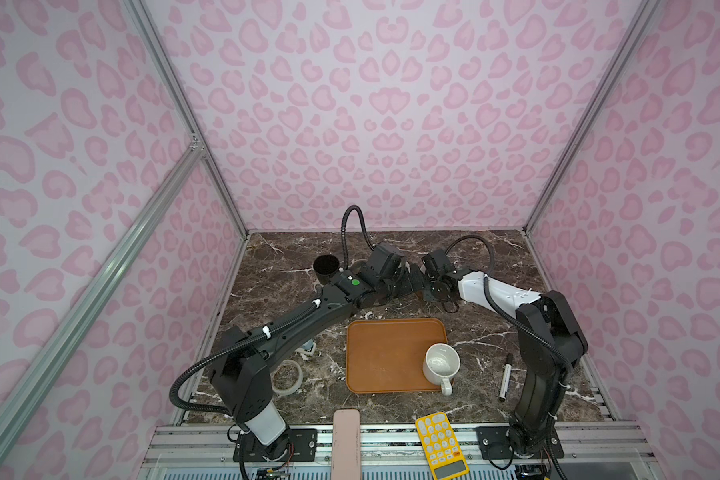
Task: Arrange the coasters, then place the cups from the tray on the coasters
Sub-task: 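Carry the lavender mug with the right gripper over the wooden coaster, then lower the lavender mug onto the wooden coaster and open the right gripper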
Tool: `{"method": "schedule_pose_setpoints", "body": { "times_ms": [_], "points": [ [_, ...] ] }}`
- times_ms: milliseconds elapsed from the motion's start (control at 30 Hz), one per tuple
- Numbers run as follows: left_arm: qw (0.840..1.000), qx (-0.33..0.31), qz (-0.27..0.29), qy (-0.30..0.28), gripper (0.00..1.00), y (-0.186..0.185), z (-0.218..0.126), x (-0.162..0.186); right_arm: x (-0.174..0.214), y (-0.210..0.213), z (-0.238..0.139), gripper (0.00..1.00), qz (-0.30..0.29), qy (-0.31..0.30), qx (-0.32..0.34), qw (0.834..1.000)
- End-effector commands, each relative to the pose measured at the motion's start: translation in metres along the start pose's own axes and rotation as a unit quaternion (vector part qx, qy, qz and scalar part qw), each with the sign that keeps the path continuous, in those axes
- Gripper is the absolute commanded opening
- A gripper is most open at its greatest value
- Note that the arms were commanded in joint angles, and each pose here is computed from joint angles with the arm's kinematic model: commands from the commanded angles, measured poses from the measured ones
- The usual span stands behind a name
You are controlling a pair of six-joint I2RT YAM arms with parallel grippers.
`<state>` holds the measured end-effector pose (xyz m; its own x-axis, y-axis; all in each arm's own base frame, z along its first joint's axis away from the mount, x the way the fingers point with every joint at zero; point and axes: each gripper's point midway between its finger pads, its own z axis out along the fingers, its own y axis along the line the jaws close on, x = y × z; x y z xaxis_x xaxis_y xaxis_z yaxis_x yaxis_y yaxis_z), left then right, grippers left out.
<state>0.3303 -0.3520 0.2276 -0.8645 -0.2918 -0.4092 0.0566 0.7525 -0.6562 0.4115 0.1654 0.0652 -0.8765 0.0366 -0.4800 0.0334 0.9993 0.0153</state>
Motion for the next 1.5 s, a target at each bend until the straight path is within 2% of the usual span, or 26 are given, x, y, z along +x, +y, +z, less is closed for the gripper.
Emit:
{"method": "schedule_pose_setpoints", "body": {
  "times_ms": [0, 167, 600, 767, 1033, 1067, 1233, 1467],
  "points": [
    [1.000, 0.016, -0.001, -0.014, 0.97, -0.008, -0.001, -0.006, 0.009, -0.002, 0.007, 0.00, -0.004, 0.015, 0.009, 1.000],
    [1.000, 0.017, -0.002, -0.015, 0.97, -0.008, -0.002, -0.006, 0.010, -0.001, 0.006, 0.13, -0.006, 0.018, 0.008, 1.000],
    [1.000, 0.016, -0.005, -0.020, 0.97, -0.007, -0.004, -0.008, 0.013, -0.002, 0.006, 0.29, -0.010, 0.024, 0.012, 1.000],
    [1.000, 0.017, -0.005, -0.021, 0.97, -0.007, -0.005, -0.008, 0.008, -0.001, -0.001, 0.39, -0.009, 0.010, 0.010, 1.000],
    [1.000, 0.016, -0.005, -0.025, 0.97, -0.006, -0.010, -0.008, 0.003, -0.001, -0.023, 0.75, -0.004, -0.013, -0.004, 1.000],
    [1.000, 0.016, -0.005, -0.025, 0.97, -0.006, -0.011, -0.008, 0.001, -0.002, -0.029, 0.96, 0.000, -0.021, -0.008, 1.000],
    [0.999, 0.015, 0.000, -0.029, 0.97, -0.001, -0.021, -0.006, -0.008, -0.007, -0.070, 0.98, -0.003, -0.060, -0.027, 0.998],
    [0.998, 0.019, 0.025, -0.045, 0.97, 0.005, -0.047, -0.002, -0.007, -0.026, -0.147, 0.98, -0.044, -0.146, -0.040, 0.988]
  ]
}}
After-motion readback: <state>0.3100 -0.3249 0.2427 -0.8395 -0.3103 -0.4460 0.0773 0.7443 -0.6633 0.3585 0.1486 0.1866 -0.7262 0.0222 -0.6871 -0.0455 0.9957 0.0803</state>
